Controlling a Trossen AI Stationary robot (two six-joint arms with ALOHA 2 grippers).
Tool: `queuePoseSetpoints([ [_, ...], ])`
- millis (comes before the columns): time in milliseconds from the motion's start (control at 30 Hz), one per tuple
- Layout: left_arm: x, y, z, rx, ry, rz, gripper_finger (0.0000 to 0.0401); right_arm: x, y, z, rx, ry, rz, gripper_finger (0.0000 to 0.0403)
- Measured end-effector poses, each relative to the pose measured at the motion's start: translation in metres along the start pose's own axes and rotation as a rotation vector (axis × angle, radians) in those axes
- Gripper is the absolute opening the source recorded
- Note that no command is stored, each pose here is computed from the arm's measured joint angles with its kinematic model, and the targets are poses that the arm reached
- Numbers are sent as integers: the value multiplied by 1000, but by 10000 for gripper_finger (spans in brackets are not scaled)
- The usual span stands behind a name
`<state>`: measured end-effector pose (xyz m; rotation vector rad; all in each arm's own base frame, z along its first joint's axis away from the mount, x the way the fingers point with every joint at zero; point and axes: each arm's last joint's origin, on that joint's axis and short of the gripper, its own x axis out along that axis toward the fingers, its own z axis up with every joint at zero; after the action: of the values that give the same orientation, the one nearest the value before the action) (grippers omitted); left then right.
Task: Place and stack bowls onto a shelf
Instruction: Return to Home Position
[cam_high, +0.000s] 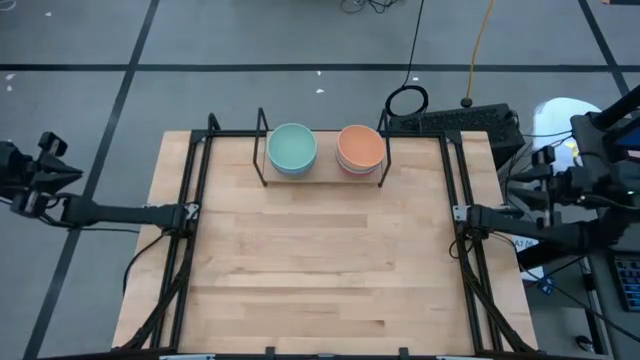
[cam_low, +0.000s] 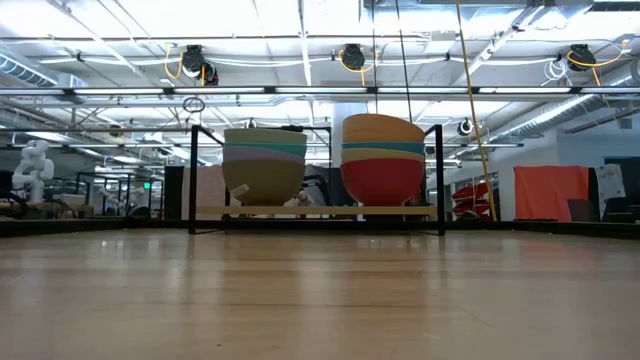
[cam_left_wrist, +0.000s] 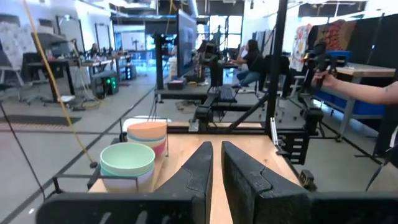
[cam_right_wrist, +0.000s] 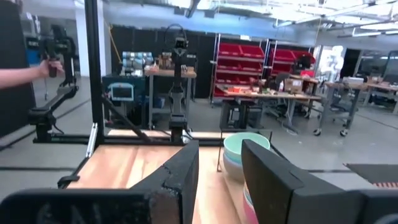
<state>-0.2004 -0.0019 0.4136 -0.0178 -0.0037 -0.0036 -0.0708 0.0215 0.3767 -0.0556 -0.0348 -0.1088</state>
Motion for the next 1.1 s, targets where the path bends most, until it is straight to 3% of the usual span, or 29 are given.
queuePoseSetpoints([
  [367,1,-22,-3,180,-6,-88,37,45,-4,-43,-1,-60,-2,116],
  [767,27,-36,-7,252,73,-109,37,109,-10,-96,-62,-91,-7,116],
  [1100,61,-39,-11,381,96,-301,37,135,-12,-134,-29,-93,-5,116],
])
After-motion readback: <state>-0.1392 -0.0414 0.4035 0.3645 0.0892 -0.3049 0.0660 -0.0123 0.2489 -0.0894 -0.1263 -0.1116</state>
